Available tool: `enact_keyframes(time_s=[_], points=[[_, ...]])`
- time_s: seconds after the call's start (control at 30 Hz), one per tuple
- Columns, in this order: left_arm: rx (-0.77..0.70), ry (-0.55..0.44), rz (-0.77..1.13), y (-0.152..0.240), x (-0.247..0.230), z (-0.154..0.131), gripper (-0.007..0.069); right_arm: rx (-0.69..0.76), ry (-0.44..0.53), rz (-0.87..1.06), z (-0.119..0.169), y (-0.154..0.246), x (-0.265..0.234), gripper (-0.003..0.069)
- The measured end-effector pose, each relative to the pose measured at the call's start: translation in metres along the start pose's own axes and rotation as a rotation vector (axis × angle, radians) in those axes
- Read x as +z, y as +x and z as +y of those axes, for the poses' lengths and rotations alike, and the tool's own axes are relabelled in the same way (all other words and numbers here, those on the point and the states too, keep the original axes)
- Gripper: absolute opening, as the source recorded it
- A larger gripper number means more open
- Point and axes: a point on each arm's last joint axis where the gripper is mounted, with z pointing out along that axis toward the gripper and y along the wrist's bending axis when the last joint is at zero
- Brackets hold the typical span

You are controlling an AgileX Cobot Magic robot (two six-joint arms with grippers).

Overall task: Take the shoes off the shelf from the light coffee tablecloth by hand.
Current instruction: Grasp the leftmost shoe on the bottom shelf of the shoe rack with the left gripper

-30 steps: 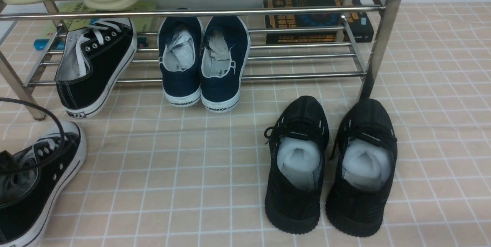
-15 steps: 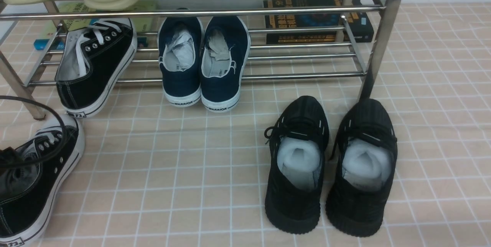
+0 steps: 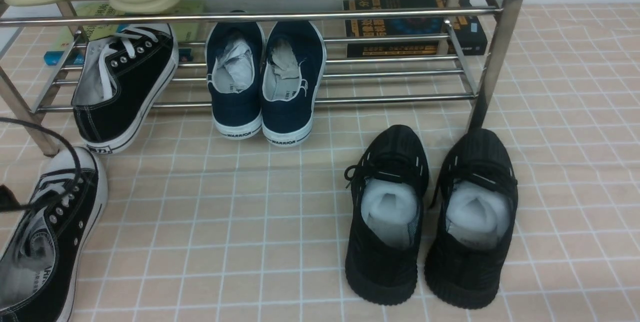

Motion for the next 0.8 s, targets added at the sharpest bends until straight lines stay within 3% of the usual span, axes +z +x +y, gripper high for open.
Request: enact_keyframes(time_s=[0.2,0.3,0.33,0.37,0.43,0.67,0.8], points=[[-0.014,0.007,-0.037,-0.03,-0.037,-0.007,0.0298,0.0,0.0,0.0,0.0,0.0,0.0,0.0239],[0.011,0.035,-0.069,-0.046,-0.063,-0.012,0.0161,0.0,0.0,0.0,0.0,0.0,0.0,0.0239],[0.014,0.036,-0.067,-0.047,-0.064,-0.012,0.0151,0.0,0.0,0.0,0.0,0.0,0.0,0.0239],[0.041,0.06,-0.085,-0.053,-0.077,-0.015,0.0066,0.0,0.0,0.0,0.0,0.0,0.0,0.0239],[0.056,0.091,-0.087,-0.057,-0.086,-0.019,0.0018,0.0,0.0,0.0,0.0,0.0,0.0,0.0239],[0.055,0.201,-0.011,-0.064,-0.084,-0.036,0.0001,0.0,0.0,0.0,0.0,0.0,0.0,0.0239],[0.145,0.212,0.059,-0.059,-0.067,-0.063,0.0001,0.0,0.0,0.0,0.0,0.0,0.0,0.0239]])
